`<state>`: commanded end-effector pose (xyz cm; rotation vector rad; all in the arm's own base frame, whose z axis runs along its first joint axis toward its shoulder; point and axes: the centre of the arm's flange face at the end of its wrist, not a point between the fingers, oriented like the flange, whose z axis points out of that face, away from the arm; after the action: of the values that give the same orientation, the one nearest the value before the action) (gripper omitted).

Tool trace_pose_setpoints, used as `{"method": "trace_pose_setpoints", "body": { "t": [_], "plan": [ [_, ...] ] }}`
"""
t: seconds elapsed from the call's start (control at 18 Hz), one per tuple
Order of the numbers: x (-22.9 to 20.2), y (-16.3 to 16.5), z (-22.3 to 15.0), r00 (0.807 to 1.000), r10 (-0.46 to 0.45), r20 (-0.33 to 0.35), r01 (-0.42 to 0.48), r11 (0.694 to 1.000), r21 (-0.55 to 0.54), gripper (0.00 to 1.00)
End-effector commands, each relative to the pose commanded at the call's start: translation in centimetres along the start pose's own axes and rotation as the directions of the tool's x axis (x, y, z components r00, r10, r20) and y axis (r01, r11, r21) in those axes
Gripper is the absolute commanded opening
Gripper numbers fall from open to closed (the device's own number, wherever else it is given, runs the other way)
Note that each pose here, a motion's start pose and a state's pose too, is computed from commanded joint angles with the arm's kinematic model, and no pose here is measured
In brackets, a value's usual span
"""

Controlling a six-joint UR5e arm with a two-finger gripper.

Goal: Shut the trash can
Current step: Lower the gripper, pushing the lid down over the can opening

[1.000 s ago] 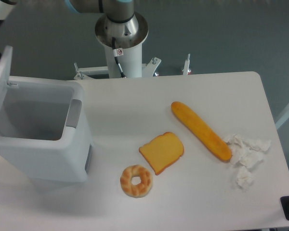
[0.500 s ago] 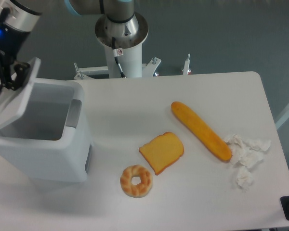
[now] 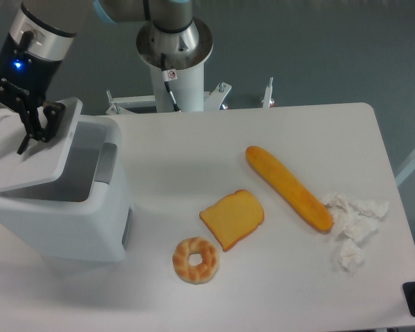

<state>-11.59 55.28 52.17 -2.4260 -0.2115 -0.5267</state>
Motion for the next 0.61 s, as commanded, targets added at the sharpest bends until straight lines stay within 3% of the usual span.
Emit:
{"method": "trace_pose_setpoints", "body": {
  "t": [0.61],
  "plan": [
    [-1.8, 0.0, -0.7, 0.999, -0.03, 0.018, 0.03, 1.0, 0.009, 1.0]
  ]
}}
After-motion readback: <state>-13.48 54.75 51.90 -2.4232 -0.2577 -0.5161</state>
